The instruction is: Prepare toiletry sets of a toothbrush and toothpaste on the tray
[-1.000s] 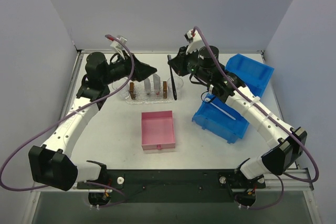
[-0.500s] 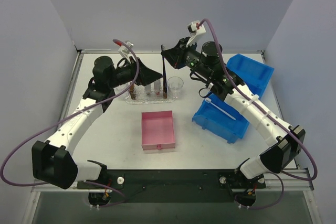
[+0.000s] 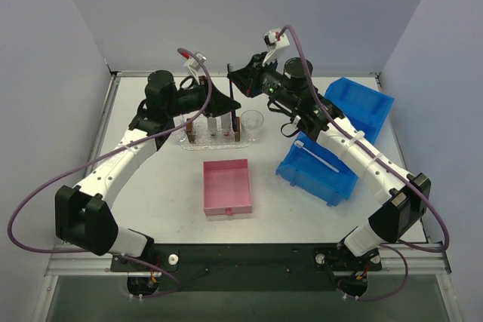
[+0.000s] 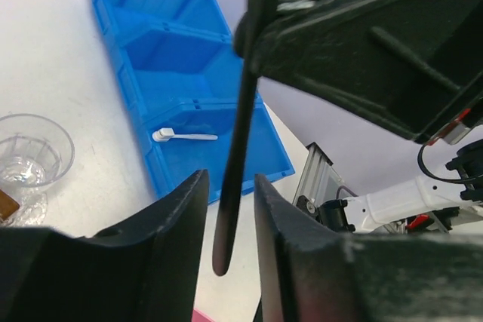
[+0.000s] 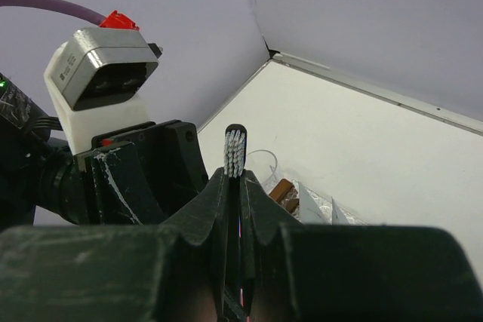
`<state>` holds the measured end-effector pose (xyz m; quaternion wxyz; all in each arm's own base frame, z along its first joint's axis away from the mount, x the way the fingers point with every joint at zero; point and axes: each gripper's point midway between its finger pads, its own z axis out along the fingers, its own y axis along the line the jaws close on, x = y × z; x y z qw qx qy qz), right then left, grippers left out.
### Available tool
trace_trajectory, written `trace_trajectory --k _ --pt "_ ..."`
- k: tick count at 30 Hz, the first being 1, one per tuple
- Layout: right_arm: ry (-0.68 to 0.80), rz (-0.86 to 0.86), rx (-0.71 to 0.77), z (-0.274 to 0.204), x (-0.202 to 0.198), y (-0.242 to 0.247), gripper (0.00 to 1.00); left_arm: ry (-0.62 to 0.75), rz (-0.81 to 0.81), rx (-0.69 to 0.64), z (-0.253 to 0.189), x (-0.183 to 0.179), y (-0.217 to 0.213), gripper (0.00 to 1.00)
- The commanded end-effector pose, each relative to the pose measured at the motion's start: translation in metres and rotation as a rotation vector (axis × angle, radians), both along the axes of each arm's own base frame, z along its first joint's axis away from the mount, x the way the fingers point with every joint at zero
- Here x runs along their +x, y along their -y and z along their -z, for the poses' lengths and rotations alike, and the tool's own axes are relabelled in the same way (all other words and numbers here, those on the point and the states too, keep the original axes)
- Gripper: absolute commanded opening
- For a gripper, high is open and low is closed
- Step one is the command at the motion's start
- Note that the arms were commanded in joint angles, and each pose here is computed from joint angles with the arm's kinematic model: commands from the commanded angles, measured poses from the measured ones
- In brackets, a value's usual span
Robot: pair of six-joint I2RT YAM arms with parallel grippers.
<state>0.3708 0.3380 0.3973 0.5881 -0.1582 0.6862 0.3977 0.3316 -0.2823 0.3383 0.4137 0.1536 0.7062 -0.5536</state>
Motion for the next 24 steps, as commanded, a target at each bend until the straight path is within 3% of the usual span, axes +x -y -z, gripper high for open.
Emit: trace_trajectory --k 1,4,8,9,13,14,18,24 --pt "0.112 -0.028 0.073 -0.044 -0.005 -0.005 0.00 0.094 0.047 0.007 -0.026 -0.005 0.007 0.31" --pt "0.102 -0.016 0.062 -0.040 -0.003 -0.004 0.00 0.093 0.039 0.021 -0.025 -0.004 0.005 0.14" --pt "0.092 -0.014 0.040 -0.037 -0.001 -0.004 0.01 0.101 0.022 0.056 -0.022 -0.001 0.002 0.00" --pt "0.077 -0.017 0.021 -0.034 -0.002 -0.003 0.04 0.105 0.013 0.070 -0.020 0.001 0.000 0.00" --pt "0.011 -0.019 -0.045 -0.021 -0.007 0.004 0.34 0.118 -0.025 0.273 0.017 0.003 -0.018 0.00" --pt "-0.001 -0.019 -0.053 -0.021 -0.009 0.007 0.37 0.133 -0.031 0.312 0.021 0.001 -0.023 0.00" --pt "-0.147 0.004 -0.111 0.000 -0.016 0.028 0.42 0.164 -0.036 0.454 0.047 -0.006 -0.040 0.00" --pt "-0.366 -0.119 -0.086 0.008 -0.034 0.043 0.39 0.243 0.020 0.561 0.057 -0.023 -0.040 0.00"
